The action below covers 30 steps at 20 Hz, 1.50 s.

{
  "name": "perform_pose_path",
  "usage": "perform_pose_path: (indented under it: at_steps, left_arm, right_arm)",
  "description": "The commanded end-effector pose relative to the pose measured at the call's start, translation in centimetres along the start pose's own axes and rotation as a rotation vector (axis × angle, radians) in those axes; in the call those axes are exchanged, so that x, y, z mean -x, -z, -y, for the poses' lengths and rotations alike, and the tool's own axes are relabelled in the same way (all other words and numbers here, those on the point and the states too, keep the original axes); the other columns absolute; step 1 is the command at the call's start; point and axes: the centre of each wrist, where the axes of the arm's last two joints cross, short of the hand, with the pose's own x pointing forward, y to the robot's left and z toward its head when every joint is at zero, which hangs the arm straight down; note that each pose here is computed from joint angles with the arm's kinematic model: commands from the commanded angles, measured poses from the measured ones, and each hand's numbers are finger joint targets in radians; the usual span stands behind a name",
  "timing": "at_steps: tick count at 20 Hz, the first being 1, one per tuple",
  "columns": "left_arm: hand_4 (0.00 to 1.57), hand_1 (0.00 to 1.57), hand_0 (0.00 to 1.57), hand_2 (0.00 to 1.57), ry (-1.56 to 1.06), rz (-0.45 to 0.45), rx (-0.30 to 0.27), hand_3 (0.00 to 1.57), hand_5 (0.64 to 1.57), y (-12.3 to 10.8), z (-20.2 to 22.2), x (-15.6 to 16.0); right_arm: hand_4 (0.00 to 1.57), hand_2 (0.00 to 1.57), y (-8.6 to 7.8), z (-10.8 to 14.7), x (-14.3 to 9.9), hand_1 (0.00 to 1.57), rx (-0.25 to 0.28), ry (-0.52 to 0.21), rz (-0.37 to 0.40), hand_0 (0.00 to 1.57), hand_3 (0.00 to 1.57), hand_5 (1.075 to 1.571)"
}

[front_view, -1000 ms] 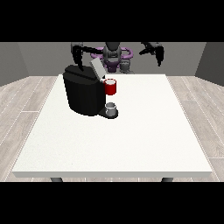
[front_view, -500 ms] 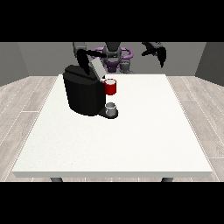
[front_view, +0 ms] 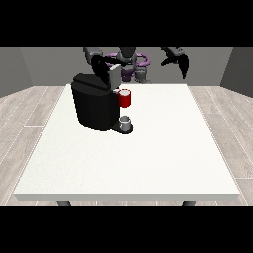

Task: Insert the coffee pod into the coffee machine and close the lid

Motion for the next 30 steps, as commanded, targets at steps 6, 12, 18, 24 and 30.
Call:
perform_pose_path:
  at_steps: [6, 12, 18, 24, 30]
  left_arm:
    - [0.32, 0.00, 0.00, 0.00, 0.002, 0.006, 0.034, 0.00, 1.571, 0.1, 0.0, -0.6]
    - [0.33, 0.00, 0.00, 0.00, -0.002, 0.028, 0.065, 0.00, 1.571, 0.5, 1.7, -1.7]
    - [0.44, 0.00, 0.00, 0.00, 0.015, 0.081, 0.047, 0.00, 1.571, 1.2, 0.4, -1.9]
    - [0.42, 0.00, 0.00, 0.00, 0.004, 0.125, 0.068, 0.00, 1.571, 1.4, 1.1, -2.4]
    - [0.37, 0.00, 0.00, 0.00, -0.013, 0.160, 0.104, 0.00, 1.571, 1.2, -0.5, -1.7]
  right_arm:
    - [0.00, 0.00, 2.3, -0.6, -4.8, 0.00, -0.050, -0.099, 0.074, 0.00, 0.00, 1.571]
    - [0.00, 0.00, 3.3, -3.7, -5.9, 0.00, -0.064, -0.133, 0.104, 0.00, 0.00, 1.571]
    - [0.22, 0.00, 4.1, -6.2, -9.5, 0.00, -0.064, -0.236, 0.226, 0.00, 0.00, 1.571]
    - [0.10, 0.00, 5.1, -6.8, -12.0, 0.00, -0.054, -0.232, 0.231, 0.00, 0.00, 1.571]
    - [0.05, 0.00, 5.6, -6.9, -14.6, 0.00, -0.049, -0.325, 0.301, 0.00, 0.00, 1.571]
